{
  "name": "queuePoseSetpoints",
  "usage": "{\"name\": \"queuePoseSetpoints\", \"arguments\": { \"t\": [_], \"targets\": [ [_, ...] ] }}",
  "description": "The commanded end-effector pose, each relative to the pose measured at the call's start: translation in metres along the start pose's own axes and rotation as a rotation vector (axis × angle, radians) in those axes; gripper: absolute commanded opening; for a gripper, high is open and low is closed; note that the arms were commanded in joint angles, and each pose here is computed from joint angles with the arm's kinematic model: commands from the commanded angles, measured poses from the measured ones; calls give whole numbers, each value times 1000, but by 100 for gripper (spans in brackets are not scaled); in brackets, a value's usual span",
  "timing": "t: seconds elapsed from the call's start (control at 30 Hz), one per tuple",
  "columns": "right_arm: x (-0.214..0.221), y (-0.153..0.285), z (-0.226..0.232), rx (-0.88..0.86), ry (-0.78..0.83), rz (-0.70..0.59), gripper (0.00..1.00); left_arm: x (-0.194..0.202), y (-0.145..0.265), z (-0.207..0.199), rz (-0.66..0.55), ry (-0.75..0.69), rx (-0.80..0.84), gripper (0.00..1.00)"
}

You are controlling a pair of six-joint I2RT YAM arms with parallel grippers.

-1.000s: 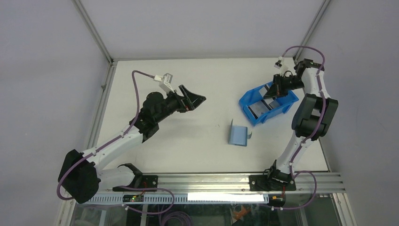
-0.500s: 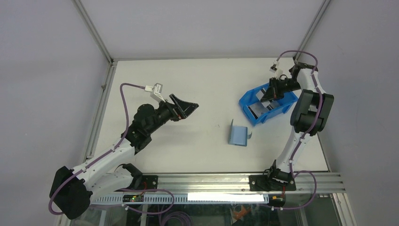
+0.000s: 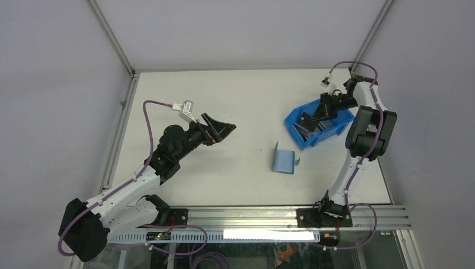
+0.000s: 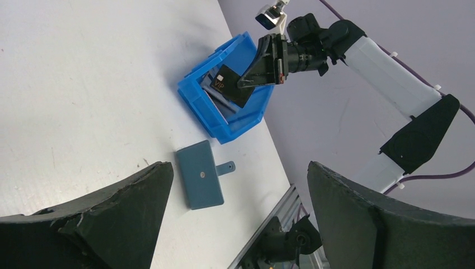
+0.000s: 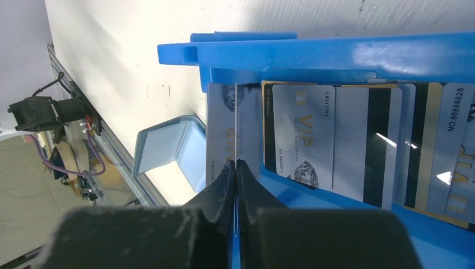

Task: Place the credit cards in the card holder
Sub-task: Place the credit card in the storage box, then insert the credit card into the card holder.

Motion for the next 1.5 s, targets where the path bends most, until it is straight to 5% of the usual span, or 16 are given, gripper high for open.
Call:
{"name": "queuePoseSetpoints", "arguments": {
  "t": [0.0, 0.53, 0.87, 0.97, 1.17, 1.47],
  "targets": [
    [-11, 2, 1, -7, 28, -37, 0, -7, 4, -7, -49, -4, 41, 94],
    [-15, 13, 12, 70, 88, -78, 0, -7, 3, -14, -54, 21, 85, 94],
    [-15, 43, 79, 3, 176, -181, 0, -11, 2, -31, -32, 38, 131, 98],
    [-4, 36, 102, -18, 151, -188, 0, 6, -9, -29, 50, 31, 92, 97],
    [39, 11, 133, 54, 223, -35, 0, 60, -34, -30, 210, -229, -150, 92],
    [74, -22, 144, 101, 245, 108, 0, 118, -69, -17, 334, -287, -287, 83]
  ]
}}
Point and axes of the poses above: each gripper's point midway between its finger pads, its own y axis back along the fingers, its own z axis along the line the jaws close on, x = y × z, the point moved 7 cm from there along y, back along the fingers, and after that the axes turned 12 degrees about y, right-handed, at the moved point
